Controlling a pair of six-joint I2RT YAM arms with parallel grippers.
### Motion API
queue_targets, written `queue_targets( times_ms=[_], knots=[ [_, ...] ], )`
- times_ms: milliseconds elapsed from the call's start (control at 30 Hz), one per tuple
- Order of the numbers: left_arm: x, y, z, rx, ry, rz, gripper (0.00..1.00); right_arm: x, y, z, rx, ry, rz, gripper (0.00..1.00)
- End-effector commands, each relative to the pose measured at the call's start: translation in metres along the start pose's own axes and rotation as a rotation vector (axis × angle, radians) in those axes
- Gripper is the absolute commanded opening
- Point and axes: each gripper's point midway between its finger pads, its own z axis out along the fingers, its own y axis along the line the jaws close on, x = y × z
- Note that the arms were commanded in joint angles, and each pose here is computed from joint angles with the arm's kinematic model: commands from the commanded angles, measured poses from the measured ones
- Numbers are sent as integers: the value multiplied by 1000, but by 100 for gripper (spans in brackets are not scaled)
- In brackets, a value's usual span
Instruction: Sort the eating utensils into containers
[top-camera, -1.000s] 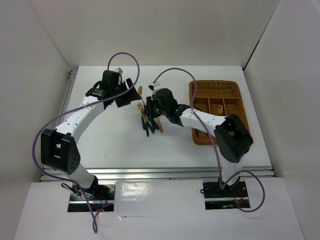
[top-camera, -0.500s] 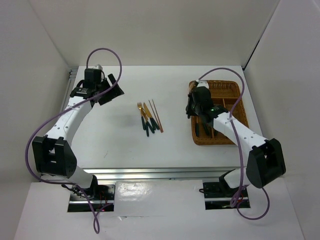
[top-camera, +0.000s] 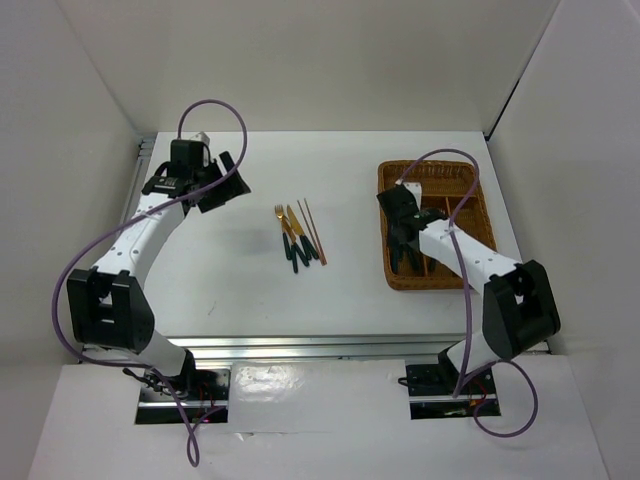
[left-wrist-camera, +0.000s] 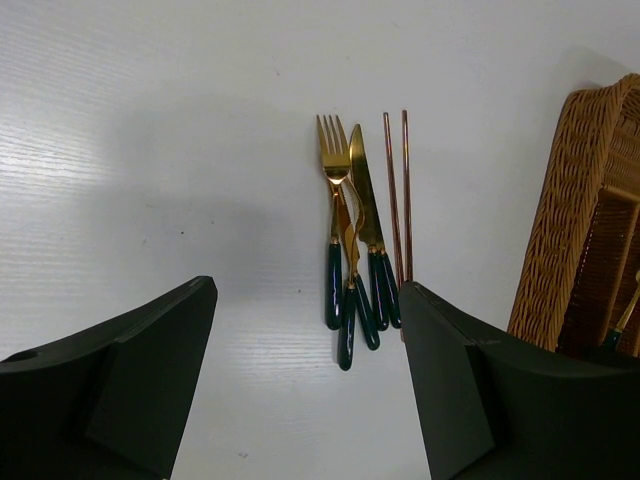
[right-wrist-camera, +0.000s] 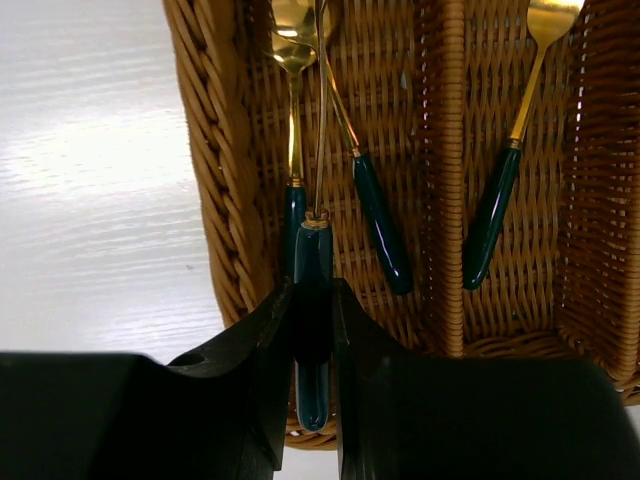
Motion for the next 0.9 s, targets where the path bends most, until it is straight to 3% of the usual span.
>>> queue_targets(
  times_ms=[0, 67, 133, 400, 700, 867],
  knots=[
    [-3, -2, 5, 28, -5, 20, 88, 4, -12, 6, 63, 6, -26, 4],
    [-2, -1, 8, 23, 3, 19, 88, 3, -14, 10, 68, 6, -28, 4],
    [-1, -2, 8, 32, 8, 28, 88, 5, -14, 12, 72, 15, -32, 10],
    [18, 10, 19, 5, 73, 28, 87, -12, -7, 5, 19, -19, -38, 55],
    [64, -8, 40, 46, 182, 58, 83, -63, 1, -41, -92, -183, 0, 65],
    [107, -13, 69, 12, 284, 73, 80, -82, 26, -72, -306, -324, 37, 75]
  ],
)
